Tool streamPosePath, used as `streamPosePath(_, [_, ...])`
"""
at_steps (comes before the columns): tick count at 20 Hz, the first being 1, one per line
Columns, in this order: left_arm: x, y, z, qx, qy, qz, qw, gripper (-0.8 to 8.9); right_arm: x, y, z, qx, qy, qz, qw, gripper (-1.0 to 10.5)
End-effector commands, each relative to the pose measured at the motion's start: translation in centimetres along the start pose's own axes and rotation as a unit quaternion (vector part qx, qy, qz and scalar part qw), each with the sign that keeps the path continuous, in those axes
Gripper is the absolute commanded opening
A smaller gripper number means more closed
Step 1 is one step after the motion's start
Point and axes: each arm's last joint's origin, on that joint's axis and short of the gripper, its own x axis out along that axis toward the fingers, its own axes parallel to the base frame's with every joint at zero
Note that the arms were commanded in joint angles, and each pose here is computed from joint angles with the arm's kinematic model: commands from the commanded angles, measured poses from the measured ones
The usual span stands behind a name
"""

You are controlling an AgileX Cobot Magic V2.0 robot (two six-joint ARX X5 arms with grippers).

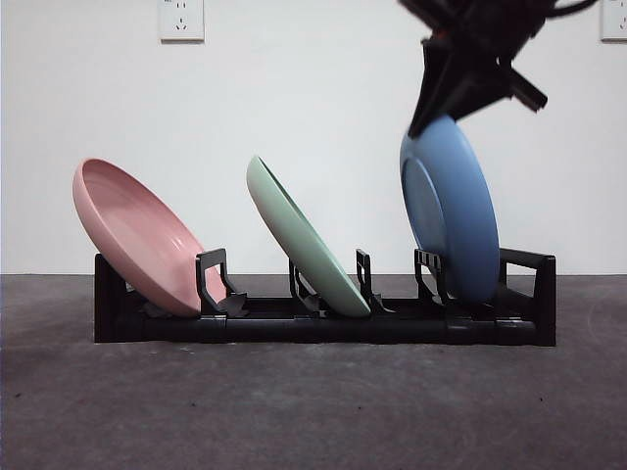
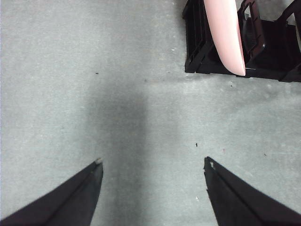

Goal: Place the plate

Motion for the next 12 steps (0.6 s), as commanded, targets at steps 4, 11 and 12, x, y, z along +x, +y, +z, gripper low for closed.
streamPosePath(4, [-0.4,-0.1,0.4,0.001,-0.013,-0.002,1.0,3.44,-5.2,3.1,1.8,-0.02,-0.014,0.025,0.999,0.1])
streamPosePath(11, [-0.4,-0.1,0.5,0.001,-0.014,-0.002,1.0,3.44,-10.6,7.7,-2.0,-0.115,0.021,0.049,0.992,0.1])
streamPosePath(12, [-0.4,-0.1,0.5,0.001,-0.014,-0.002,1.0,3.44,-11.0,8.6,-2.9,-0.134,0.024,0.054,0.989,0.1])
